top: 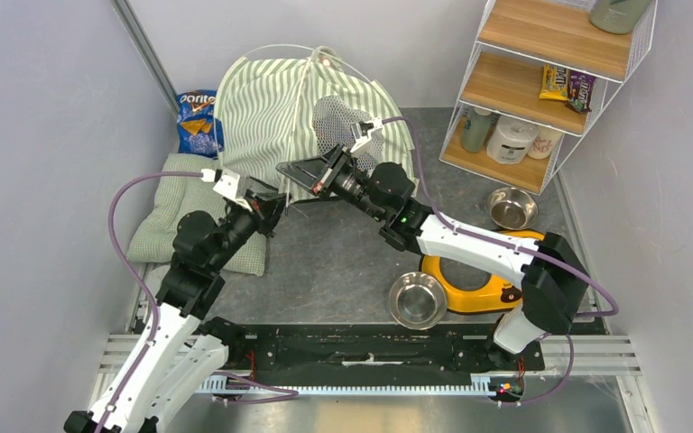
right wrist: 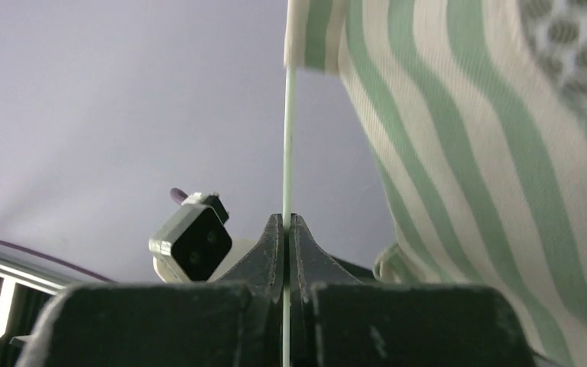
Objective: Set up the pet tent
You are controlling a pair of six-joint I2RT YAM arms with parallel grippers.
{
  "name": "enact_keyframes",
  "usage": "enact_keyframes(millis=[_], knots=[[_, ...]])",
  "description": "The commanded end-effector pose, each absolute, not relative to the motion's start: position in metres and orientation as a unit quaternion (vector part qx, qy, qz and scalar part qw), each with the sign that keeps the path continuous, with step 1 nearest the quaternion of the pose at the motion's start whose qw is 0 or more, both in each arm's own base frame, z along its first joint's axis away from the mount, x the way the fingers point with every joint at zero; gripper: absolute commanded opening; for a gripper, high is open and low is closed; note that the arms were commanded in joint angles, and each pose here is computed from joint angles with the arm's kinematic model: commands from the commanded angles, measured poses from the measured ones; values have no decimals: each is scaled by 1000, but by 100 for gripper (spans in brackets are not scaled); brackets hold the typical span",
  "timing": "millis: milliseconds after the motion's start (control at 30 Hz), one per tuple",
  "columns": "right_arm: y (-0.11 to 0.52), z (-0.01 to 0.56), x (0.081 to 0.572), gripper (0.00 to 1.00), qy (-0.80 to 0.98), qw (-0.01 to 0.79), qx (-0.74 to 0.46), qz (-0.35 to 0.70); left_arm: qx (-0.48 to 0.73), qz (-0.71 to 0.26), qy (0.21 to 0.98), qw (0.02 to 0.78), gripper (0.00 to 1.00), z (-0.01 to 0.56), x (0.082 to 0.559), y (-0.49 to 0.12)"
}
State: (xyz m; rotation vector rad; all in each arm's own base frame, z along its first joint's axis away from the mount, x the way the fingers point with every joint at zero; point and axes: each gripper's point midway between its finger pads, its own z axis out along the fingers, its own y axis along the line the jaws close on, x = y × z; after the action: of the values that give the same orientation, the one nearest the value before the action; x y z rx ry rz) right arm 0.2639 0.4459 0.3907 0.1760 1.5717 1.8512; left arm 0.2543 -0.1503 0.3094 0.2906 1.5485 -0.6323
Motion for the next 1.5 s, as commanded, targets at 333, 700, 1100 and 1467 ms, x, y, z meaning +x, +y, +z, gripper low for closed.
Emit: enact_keyframes(millis=[333,700,1100,1467], knots=[[452,407,309,0,582,482,56,652,132,-287,729,607,2,311,230,-148],[475,391,296,0,598,504,-9,623,25,-312,762,567,2,317,232,-141],[499,354,268,2,638,485,-85,592,-58,-297,762,573,2,327,241,-125],[491,332,248,26,692,439,-135,557,-83,-263,778,565,2,292,249,-114]])
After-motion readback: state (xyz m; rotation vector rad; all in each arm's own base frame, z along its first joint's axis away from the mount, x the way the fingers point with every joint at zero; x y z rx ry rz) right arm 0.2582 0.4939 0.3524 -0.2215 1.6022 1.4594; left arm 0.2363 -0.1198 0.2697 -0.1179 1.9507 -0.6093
